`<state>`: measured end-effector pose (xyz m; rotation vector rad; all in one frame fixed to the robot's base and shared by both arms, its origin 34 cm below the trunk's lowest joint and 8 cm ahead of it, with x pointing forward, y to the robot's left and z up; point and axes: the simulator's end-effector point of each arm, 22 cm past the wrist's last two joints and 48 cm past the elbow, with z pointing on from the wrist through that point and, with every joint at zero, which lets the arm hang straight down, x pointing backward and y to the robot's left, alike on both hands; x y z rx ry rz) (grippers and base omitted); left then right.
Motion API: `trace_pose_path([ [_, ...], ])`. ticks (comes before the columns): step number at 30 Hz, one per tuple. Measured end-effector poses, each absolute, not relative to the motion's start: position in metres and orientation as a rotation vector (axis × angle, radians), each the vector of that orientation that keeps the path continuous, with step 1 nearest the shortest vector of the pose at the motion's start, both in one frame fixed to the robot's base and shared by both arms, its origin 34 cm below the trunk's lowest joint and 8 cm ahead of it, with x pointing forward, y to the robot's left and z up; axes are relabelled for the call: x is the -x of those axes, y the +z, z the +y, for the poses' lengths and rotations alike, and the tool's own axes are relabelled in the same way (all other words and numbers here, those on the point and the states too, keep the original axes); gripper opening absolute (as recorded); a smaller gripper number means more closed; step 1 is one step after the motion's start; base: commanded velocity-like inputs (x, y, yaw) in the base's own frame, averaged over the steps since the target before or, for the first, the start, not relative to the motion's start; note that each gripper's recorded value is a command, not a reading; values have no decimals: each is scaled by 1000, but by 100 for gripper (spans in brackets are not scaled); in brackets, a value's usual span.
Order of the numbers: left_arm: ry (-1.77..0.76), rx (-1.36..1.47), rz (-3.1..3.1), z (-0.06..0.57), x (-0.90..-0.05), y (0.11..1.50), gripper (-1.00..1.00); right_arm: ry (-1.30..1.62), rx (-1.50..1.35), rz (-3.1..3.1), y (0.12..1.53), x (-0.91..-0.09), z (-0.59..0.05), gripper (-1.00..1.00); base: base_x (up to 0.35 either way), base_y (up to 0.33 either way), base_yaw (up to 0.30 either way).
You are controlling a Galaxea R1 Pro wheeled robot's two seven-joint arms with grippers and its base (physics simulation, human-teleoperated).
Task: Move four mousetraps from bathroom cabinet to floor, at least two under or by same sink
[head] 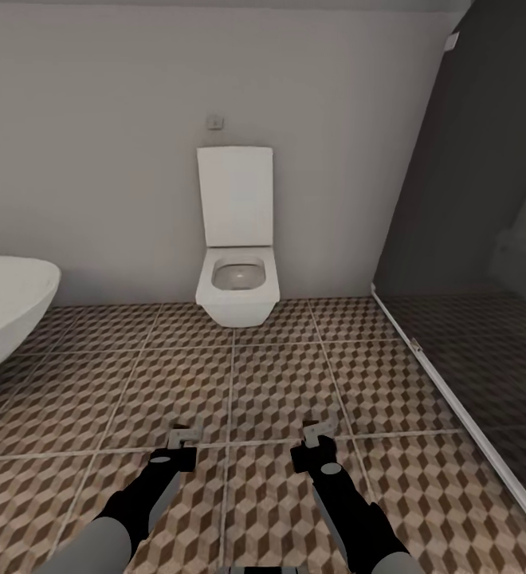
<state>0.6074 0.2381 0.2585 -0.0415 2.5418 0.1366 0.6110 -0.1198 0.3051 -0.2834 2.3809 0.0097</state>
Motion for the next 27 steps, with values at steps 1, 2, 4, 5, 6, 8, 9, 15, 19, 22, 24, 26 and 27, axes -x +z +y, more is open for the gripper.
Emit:
trace_pose_path([
  [1, 137, 41, 2546, 238, -606, 256, -100, 10, 284, 2385, 303, -610, -120, -100, 0, 0, 0],
  [2, 137, 41, 2550, 238, -605, 254, -100, 11, 284, 2389, 301, -609, -120, -100, 0, 0, 0],
  [4, 138, 41, 2558, 238, -603, 250, -100, 12, 284, 2397, 296, -608, -120, -100, 0, 0, 0],
  [5, 138, 40, 2562, 238, -602, 247, -100, 13, 285, 2401, 294, -607, -120, -100, 0, 0, 0],
  [6, 138, 40, 2566, 238, -601, 245, -100, 13, 285, 2405, 291, -606, -120, -100, 0, 0, 0],
  [8, 138, 40, 2574, 238, -599, 241, -100, 14, 285, 2414, 287, -604, -120, -100, 0, 0, 0],
  [9, 138, 39, 2579, 238, -598, 238, -100, 15, 286, 2418, 285, -603, -120, -100, 0, 0, 0],
  [15, 140, 38, 2603, 238, -591, 225, -100, 19, 287, 2442, 271, -598, -120, -100, 0, 0, 0],
  [19, 141, 36, 2619, 238, -587, 216, -100, 21, 288, 2458, 263, -594, -120, -100, 0, 0, 0],
  [22, 141, 36, 2631, 238, -583, 210, -100, 23, 288, 2470, 256, -591, -120, -100, 0, 0, 0],
  [24, 141, 36, 2640, 238, -581, 206, -100, 24, 289, 2478, 252, -589, -120, -100, 0, 0, 0],
  [26, 141, 35, 2648, 238, -578, 201, -100, 25, 289, 2486, 247, -587, -120, -100, 0, 0, 0],
  [27, 141, 35, 2652, 237, -577, 199, -100, 26, 290, 2490, 245, -586, -120, -100, 0, 0, 0],
])
